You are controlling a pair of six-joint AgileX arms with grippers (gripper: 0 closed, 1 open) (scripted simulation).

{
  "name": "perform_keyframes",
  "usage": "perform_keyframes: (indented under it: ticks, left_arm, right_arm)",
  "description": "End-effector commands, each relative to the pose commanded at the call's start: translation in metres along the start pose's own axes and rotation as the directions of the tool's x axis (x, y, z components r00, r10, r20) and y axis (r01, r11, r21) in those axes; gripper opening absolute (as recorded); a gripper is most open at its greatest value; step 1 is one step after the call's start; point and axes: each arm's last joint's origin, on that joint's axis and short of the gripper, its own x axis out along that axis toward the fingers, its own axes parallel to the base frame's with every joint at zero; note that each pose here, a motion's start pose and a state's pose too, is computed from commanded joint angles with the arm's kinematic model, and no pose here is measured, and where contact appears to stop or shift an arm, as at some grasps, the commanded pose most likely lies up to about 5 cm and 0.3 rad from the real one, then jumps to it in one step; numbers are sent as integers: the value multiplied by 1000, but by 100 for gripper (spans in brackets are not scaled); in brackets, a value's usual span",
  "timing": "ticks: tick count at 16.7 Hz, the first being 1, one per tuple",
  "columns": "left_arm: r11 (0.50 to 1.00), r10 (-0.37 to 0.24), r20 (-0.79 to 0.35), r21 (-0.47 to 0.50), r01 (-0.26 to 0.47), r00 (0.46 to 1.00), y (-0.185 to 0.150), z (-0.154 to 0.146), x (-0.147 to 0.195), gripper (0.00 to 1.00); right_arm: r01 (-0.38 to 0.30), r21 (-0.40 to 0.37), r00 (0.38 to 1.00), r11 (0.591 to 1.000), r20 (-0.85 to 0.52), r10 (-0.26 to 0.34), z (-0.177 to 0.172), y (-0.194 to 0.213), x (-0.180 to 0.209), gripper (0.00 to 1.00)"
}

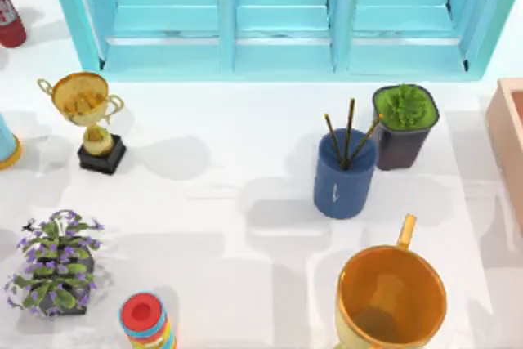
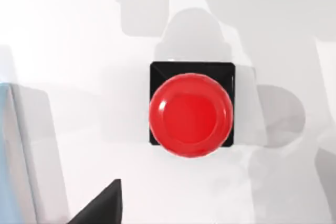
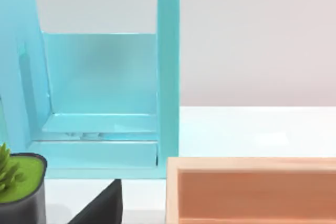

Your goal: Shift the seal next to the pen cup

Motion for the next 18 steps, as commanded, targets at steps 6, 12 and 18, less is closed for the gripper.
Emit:
perform_keyframes:
  ticks: [6, 12, 18]
  left_arm:
    - [998, -61, -280, -5, 62, 958, 29, 48, 29, 100]
    - [997, -72, -319, -9, 74, 945, 35, 55, 34, 100]
    - [997, -74, -323, -10, 75, 943, 32, 47, 65, 100]
  right_arm:
    - [0, 0, 1000, 1000, 0, 0, 0, 0, 0, 100]
    - [0, 0, 1000, 1000, 0, 0, 0, 0, 0, 100]
    - [0, 0, 1000, 1000, 0, 0, 0, 0, 0, 100]
